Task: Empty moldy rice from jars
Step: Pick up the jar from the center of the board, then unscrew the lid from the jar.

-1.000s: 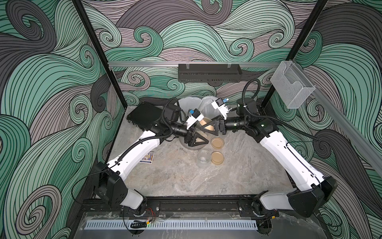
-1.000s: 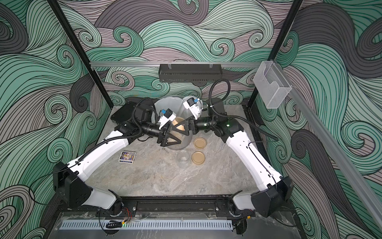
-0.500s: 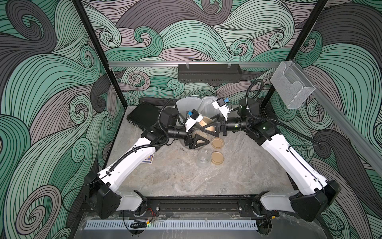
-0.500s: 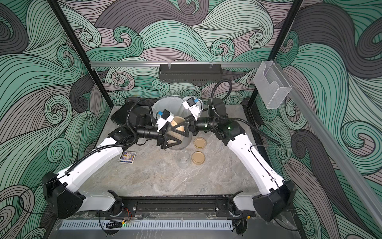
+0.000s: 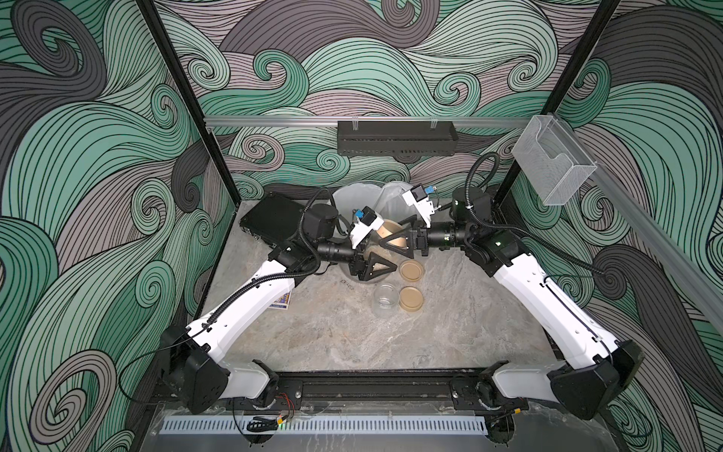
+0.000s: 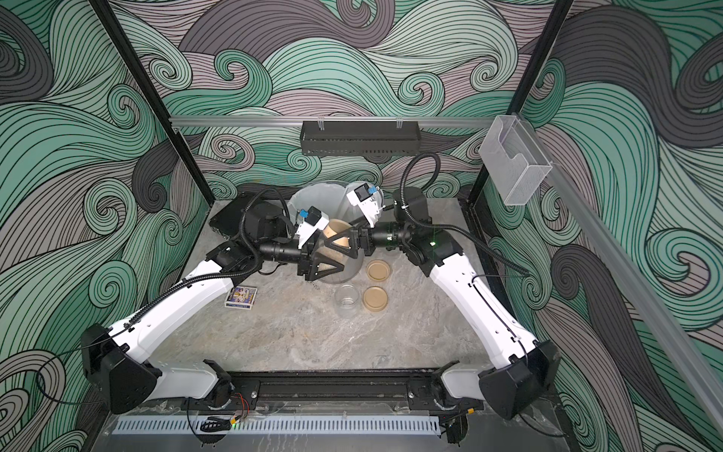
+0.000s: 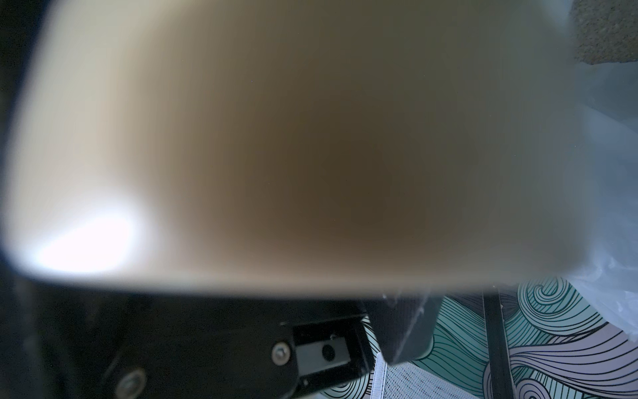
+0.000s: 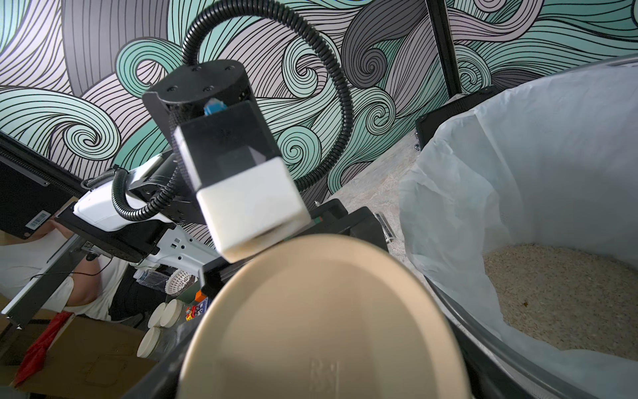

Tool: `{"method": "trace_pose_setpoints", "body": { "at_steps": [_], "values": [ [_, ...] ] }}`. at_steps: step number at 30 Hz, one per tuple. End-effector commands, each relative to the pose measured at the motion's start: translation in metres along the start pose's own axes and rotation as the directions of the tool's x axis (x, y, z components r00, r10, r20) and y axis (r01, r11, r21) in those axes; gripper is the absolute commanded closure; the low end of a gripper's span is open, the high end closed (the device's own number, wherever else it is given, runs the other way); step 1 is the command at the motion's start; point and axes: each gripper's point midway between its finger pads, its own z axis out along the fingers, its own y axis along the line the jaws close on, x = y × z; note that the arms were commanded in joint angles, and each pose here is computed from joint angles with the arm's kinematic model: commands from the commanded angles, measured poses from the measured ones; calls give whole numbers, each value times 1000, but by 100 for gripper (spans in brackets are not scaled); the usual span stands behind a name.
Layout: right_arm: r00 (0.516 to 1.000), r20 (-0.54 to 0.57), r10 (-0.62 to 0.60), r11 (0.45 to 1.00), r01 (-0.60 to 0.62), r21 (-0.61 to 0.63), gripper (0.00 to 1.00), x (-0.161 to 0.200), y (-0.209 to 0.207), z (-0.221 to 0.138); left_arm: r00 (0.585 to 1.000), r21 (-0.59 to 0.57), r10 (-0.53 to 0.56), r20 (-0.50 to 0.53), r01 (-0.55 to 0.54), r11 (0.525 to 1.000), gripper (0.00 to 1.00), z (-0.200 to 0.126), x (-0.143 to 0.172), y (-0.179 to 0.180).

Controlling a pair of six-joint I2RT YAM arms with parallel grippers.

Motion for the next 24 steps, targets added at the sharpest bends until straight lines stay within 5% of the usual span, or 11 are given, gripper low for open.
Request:
{"method": "trace_pose_setpoints", "body": {
  "at_steps": [1,7,16,24],
  "values": [
    [998,59,8,999,-6,-40,36,-18,24,-16,999,-106,40,28,-37,994,56,-4,-8,24],
    [998,60,13,1000,-11,-27,36,-16,22,-17,997,-130,65,46,-58,990,62,-8,-14,24],
    [998,50,35,999,-36,14,5,-11,10,-13,996,-139,72,53,-64,988,67,-10,-16,23],
    [998,47,49,998,-51,48,1,-8,6,-15,996,-154,78,50,-70,986,68,-11,-16,25]
  ]
}}
